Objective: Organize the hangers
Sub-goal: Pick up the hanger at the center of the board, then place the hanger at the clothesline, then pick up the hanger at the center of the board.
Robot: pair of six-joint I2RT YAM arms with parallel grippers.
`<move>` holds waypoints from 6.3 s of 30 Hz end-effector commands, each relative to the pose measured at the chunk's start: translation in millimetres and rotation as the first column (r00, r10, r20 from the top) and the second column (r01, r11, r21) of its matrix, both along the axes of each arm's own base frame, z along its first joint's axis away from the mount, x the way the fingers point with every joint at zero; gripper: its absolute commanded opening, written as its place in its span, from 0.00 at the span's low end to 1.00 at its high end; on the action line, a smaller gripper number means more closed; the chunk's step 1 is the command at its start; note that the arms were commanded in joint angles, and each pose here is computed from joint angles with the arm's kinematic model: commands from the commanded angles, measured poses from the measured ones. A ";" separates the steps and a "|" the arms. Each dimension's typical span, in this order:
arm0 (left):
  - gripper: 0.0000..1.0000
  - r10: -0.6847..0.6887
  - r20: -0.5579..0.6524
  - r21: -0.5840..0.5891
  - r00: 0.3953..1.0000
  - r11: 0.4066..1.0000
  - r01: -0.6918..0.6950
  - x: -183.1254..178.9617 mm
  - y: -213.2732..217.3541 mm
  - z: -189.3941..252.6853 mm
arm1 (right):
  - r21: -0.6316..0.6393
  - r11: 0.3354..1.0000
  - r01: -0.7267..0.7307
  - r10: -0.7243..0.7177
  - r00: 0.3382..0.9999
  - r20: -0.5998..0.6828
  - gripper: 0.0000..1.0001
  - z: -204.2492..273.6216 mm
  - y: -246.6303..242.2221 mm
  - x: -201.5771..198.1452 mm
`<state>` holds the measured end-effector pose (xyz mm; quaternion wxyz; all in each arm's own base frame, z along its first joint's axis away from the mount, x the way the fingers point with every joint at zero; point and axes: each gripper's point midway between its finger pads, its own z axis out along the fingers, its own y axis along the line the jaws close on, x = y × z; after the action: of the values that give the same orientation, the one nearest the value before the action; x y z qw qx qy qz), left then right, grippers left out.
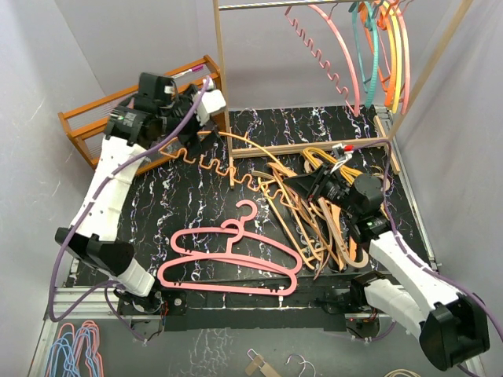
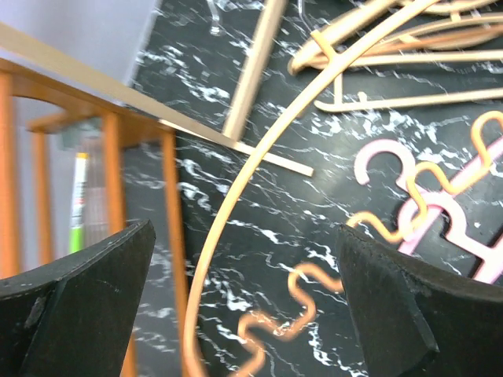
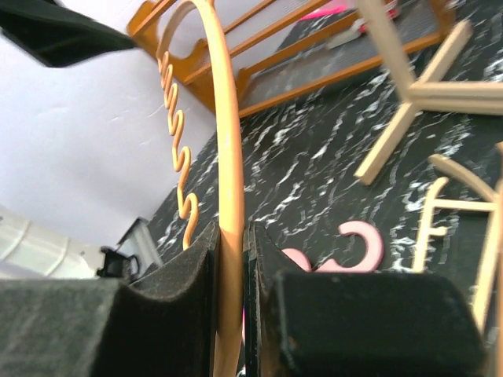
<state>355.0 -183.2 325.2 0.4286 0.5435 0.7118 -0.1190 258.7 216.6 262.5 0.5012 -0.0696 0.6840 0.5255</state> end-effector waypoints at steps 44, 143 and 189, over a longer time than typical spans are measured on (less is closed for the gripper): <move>0.97 0.606 0.201 0.143 0.770 0.759 -0.635 37.2 145.3 25.9 | -0.068 0.588 0.806 -0.494 0.424 0.759 0.08 322.4 -122.2 82.8; 0.00 -0.296 -0.327 0.321 0.897 0.858 0.401 -171.3 -13.9 -208.6 | -0.290 0.939 -0.186 0.157 0.980 -0.120 0.98 -74.1 1.6 -21.3; 0.00 -0.202 -0.054 0.455 0.978 0.867 0.204 -84.0 -16.3 -159.4 | -0.104 0.981 -0.161 0.142 0.975 -0.170 0.08 -88.5 -2.4 -58.6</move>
<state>265.7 -201.7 161.3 0.2636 0.7148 0.6478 -0.0018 192.1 218.5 165.5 0.3595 -0.1291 0.7590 0.5273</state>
